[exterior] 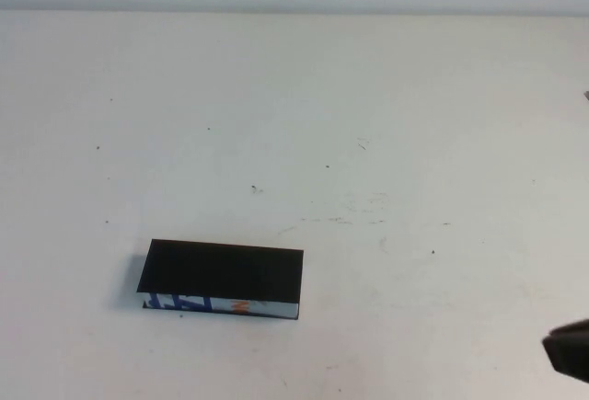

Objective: Return glasses to glasses case

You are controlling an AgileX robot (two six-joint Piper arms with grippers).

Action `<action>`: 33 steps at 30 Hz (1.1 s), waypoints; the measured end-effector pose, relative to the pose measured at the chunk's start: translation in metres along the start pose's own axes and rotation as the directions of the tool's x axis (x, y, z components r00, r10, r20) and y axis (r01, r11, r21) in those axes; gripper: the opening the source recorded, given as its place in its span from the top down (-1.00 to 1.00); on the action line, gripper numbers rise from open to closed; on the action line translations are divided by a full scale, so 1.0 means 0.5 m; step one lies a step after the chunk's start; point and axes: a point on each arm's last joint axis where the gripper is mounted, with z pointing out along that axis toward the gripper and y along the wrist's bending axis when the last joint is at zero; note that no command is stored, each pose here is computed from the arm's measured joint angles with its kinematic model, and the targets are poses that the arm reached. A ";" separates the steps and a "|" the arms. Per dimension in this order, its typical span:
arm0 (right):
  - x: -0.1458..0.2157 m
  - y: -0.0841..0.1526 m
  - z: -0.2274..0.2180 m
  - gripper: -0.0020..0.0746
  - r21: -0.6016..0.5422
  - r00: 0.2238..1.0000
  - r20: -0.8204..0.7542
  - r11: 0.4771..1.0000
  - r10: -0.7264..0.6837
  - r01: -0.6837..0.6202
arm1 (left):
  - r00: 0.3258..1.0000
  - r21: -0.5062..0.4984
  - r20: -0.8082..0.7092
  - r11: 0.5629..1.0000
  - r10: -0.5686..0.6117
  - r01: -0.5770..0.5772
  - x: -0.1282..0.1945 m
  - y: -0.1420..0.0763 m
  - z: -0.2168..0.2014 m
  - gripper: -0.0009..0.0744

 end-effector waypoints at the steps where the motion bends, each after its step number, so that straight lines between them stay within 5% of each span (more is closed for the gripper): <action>1: 0.023 -0.002 -0.009 0.98 -0.004 0.999 0.042 1.000 0.001 0.000 | 1.000 -0.019 0.006 1.000 0.000 0.000 0.017 0.003 -0.005 0.98; 7: 0.127 -0.019 -0.021 0.98 -0.030 0.958 0.285 0.999 0.025 -0.018 | 0.999 -0.164 -0.044 0.986 -0.022 0.014 0.104 0.031 -0.009 0.98; 15: 0.188 -0.036 0.015 0.98 -0.084 0.834 0.547 0.996 0.070 -0.028 | 0.999 -0.212 -0.032 0.977 -0.028 0.021 0.106 0.040 -0.010 0.98; 23: 0.219 -0.040 0.062 0.98 -0.163 0.843 0.511 0.982 0.167 -0.095 | 0.999 -0.212 -0.033 0.977 -0.028 0.020 0.107 0.040 -0.010 0.98; 33: 0.226 -0.057 0.073 0.98 -0.012 0.862 0.507 1.000 0.022 -0.019 | 0.999 -0.212 -0.033 0.977 -0.028 0.020 0.107 0.040 -0.010 0.98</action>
